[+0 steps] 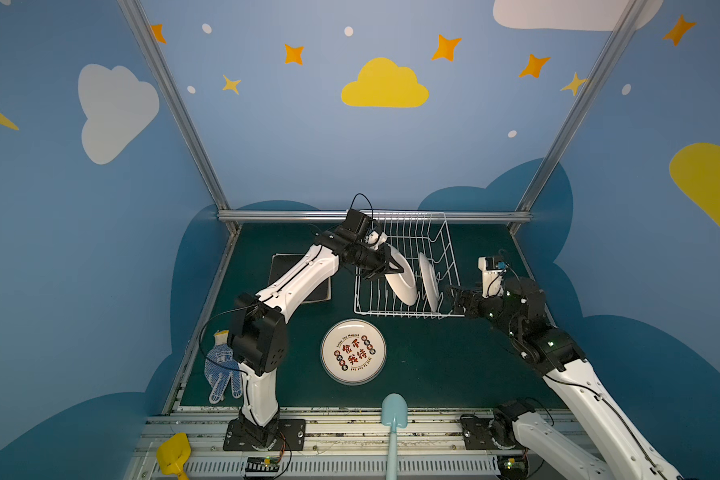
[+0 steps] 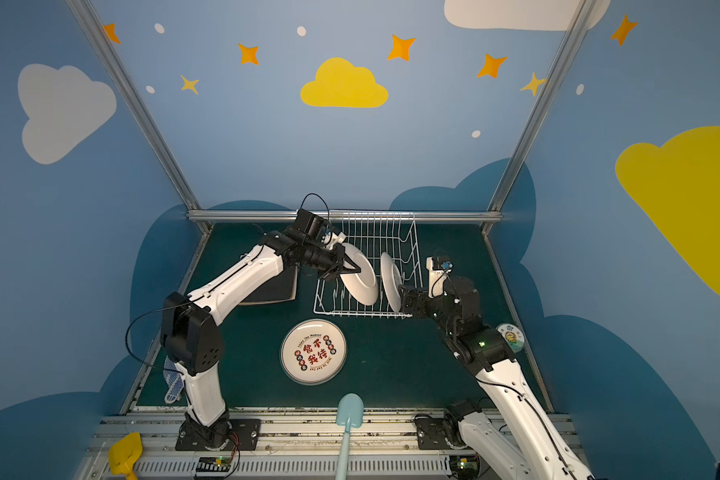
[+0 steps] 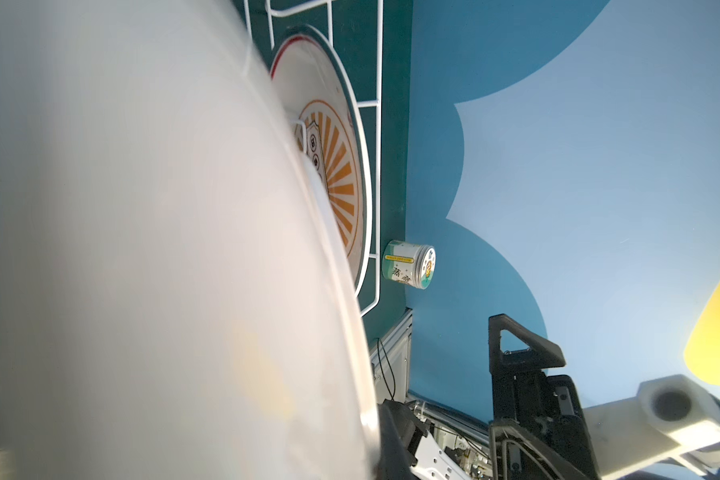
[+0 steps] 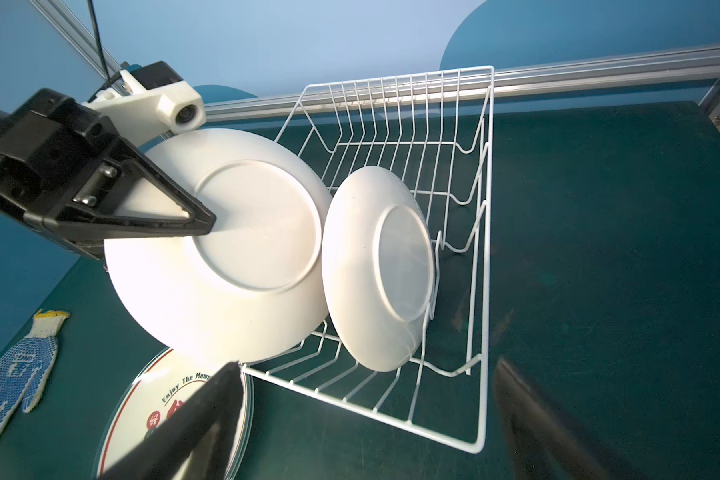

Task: Unload the plates from the dish rack

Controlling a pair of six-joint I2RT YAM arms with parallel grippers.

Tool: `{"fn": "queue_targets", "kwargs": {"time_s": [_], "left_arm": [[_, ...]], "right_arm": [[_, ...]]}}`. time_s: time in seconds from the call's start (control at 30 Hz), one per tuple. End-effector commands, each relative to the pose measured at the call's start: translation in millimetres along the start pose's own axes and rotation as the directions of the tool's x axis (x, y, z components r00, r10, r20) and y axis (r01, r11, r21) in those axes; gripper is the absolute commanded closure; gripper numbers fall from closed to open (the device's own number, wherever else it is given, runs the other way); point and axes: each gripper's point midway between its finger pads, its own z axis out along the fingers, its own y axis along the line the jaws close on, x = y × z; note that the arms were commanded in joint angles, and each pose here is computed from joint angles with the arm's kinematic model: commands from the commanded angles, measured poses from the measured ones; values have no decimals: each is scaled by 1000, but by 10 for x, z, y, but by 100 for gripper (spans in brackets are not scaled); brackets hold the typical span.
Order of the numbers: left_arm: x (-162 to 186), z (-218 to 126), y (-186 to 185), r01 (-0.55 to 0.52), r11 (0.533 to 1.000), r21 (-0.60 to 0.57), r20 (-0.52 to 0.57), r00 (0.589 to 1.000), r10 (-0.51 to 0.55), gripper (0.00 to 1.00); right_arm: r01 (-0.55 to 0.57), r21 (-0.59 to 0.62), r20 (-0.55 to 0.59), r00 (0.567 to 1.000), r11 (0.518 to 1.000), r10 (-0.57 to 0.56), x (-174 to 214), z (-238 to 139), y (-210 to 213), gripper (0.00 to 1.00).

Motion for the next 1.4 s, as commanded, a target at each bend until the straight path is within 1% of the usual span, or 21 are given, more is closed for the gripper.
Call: {"fn": "queue_targets", "kwargs": {"time_s": [0.0, 0.2, 0.3, 0.37, 0.53, 0.67, 0.77, 0.9, 0.97, 1.07, 1.13, 1.2, 1.27, 1.33, 1.37], "left_arm": [[31, -138, -284, -52, 993, 107, 7, 999, 51, 97], [43, -262, -271, -54, 987, 153, 18, 999, 52, 97], [33, -377, -257, -93, 984, 151, 46, 995, 87, 97], [25, -469, -246, -145, 983, 112, 84, 987, 136, 97], [11, -673, -242, -293, 956, -6, 165, 943, 289, 97], [-40, -855, -237, -385, 916, -110, 233, 886, 401, 97], [-64, -985, -224, -454, 871, -188, 282, 824, 491, 97], [-67, -1179, -215, -543, 782, -305, 344, 704, 622, 97], [-66, -1273, -184, -564, 739, -368, 357, 648, 673, 97], [-22, -1359, -113, -600, 656, -458, 341, 563, 752, 97], [51, -1387, -104, -643, 573, -508, 308, 486, 818, 97], [120, -1397, -89, -670, 484, -563, 269, 406, 873, 97], [175, -1406, -74, -686, 403, -605, 234, 331, 914, 97], [239, -1402, -62, -702, 317, -638, 193, 253, 948, 97], [255, -1405, -53, -700, 287, -654, 177, 227, 958, 97]], "right_arm": [[-6, -23, 47, 999, 1000, 7, -173, -31, 60, 7], [-13, -38, 35, 999, 999, 14, -204, -18, 97, 7], [-34, -42, 42, 999, 999, 35, -252, -33, 111, 6], [-51, -47, 46, 998, 998, 53, -293, -41, 128, 7], [-101, -77, 28, 994, 992, 103, -373, -29, 203, 6], [-164, -103, 4, 986, 981, 166, -437, 2, 268, 6], [-224, -130, -14, 974, 966, 224, -496, 27, 333, 7], [-294, -182, -39, 956, 938, 292, -595, 71, 449, 7], [-320, -198, -48, 947, 926, 317, -636, 94, 489, 7], [-350, -201, -64, 937, 915, 344, -683, 136, 515, 7], [-365, -202, -84, 931, 909, 355, -714, 165, 541, 7], [-365, -234, -106, 931, 901, 350, -771, 187, 623, 7], [-357, -286, -125, 934, 889, 334, -834, 202, 737, 7], [-371, -307, -138, 929, 876, 344, -894, 228, 802, 7], [-374, -316, -141, 927, 872, 347, -923, 235, 830, 7]]}}
